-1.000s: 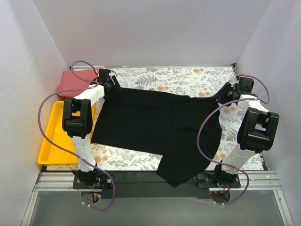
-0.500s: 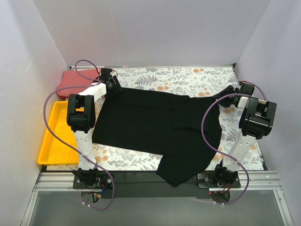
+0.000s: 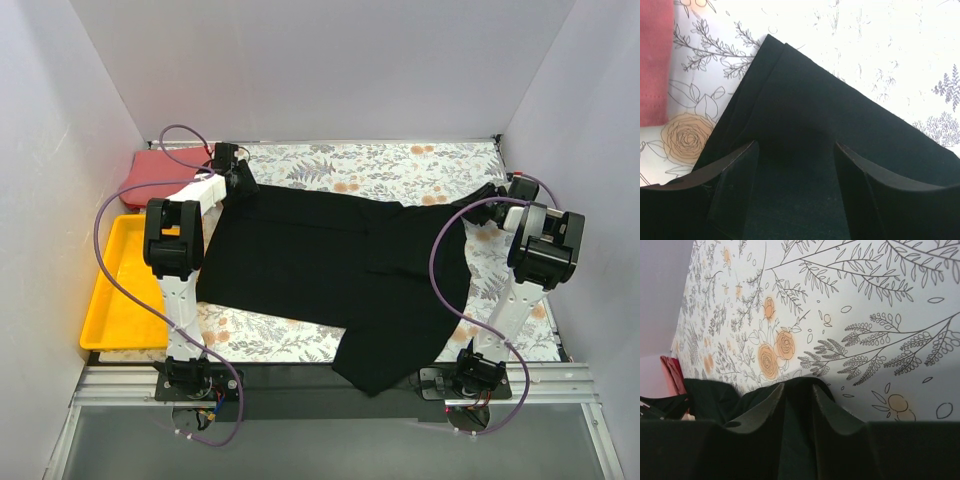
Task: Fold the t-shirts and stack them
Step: Fold the tshirt
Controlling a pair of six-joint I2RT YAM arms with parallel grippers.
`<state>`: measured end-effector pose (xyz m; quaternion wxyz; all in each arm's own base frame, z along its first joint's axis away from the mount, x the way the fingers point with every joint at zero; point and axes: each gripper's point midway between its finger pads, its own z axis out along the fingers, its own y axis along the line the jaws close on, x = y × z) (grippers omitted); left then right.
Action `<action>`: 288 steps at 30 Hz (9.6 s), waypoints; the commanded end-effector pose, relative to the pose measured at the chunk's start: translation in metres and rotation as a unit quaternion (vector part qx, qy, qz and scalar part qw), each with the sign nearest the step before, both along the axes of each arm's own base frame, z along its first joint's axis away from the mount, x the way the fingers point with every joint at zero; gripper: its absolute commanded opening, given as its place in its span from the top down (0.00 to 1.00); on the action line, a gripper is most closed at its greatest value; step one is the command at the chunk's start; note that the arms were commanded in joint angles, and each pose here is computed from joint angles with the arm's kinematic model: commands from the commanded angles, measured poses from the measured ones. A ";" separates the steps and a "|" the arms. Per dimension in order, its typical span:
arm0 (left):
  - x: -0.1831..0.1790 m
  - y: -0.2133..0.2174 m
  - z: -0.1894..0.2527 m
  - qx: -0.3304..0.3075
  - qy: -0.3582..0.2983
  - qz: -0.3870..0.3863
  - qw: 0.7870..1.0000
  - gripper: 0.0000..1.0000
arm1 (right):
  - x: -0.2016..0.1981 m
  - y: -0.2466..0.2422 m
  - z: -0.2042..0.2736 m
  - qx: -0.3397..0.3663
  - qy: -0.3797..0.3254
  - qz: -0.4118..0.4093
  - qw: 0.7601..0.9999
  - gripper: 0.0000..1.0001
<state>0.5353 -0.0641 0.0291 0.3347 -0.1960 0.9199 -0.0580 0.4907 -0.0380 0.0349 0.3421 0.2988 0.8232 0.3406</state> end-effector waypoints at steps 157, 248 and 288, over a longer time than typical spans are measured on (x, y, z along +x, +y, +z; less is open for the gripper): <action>-0.052 0.044 -0.042 0.082 0.104 0.005 0.991 0.41 | -0.003 -0.011 0.029 -0.024 -0.010 0.005 1.000 0.52; -0.079 0.050 0.051 0.056 0.034 0.092 0.994 0.39 | -0.175 0.079 0.005 -0.211 0.125 0.095 0.965 0.50; -0.075 0.025 0.027 -0.015 0.050 0.093 0.994 0.52 | -0.111 0.185 0.037 -0.396 -0.030 0.337 0.853 0.65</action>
